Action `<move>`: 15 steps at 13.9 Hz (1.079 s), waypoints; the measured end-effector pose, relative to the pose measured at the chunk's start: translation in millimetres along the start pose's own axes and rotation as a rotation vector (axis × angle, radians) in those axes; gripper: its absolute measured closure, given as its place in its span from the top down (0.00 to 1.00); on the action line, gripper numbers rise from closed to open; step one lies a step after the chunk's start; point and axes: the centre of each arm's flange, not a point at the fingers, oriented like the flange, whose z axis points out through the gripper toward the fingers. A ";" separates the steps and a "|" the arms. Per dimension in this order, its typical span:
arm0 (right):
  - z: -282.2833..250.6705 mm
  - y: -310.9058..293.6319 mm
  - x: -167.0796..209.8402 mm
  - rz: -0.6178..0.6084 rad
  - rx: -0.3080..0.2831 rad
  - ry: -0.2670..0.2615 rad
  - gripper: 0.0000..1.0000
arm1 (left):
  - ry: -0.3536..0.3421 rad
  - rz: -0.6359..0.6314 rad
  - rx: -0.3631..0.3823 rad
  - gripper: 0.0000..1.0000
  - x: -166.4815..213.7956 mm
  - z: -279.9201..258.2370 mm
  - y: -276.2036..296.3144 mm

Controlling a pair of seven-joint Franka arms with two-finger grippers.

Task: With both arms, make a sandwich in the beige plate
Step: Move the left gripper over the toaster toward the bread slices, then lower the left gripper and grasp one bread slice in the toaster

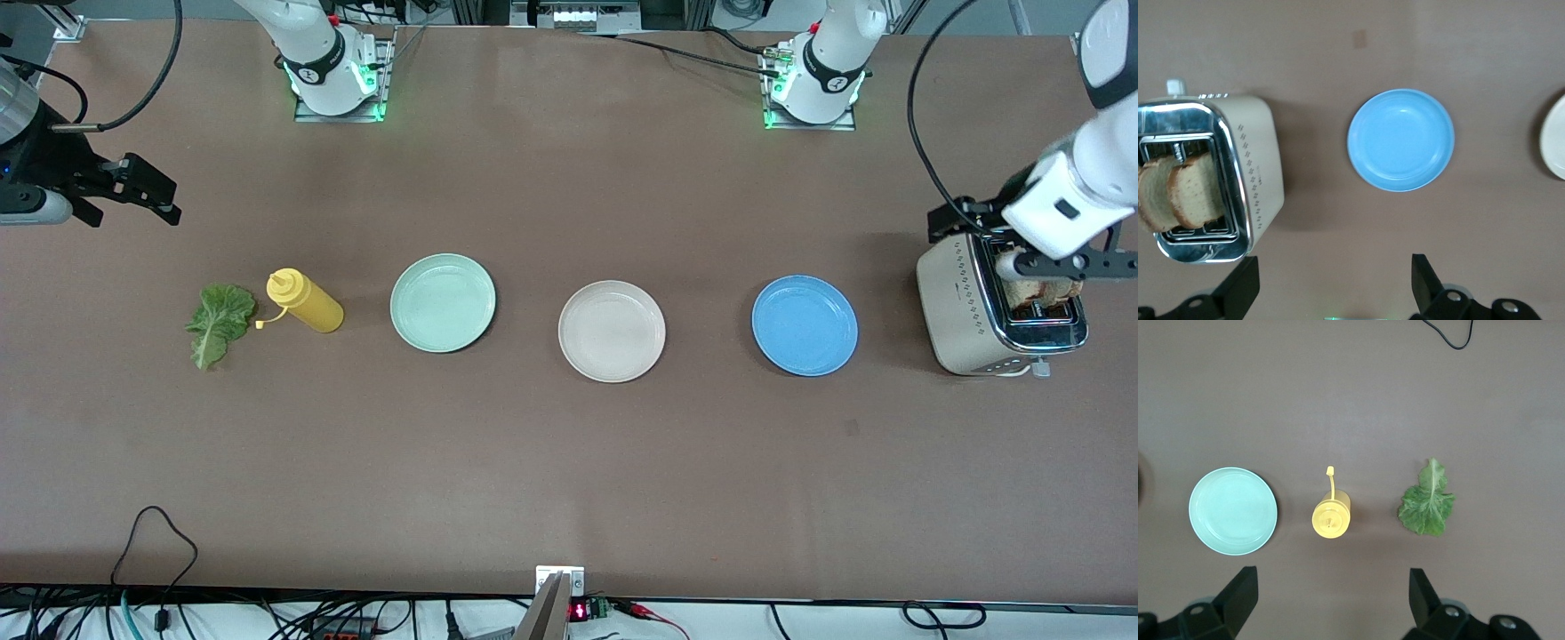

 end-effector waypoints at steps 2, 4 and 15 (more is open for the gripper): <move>0.6 0.8 0.3 0.001 0.000 -0.001 1.00 | -0.013 -0.012 -0.009 1.00 4.1 5.6 -33.7; 0.6 0.8 0.2 0.001 0.000 -0.001 1.00 | -0.011 -0.004 0.018 1.00 3.9 7.1 -61.1; 3.4 0.8 -0.1 0.000 0.000 -0.011 1.00 | 0.020 0.094 0.029 1.00 15.4 71.4 -162.3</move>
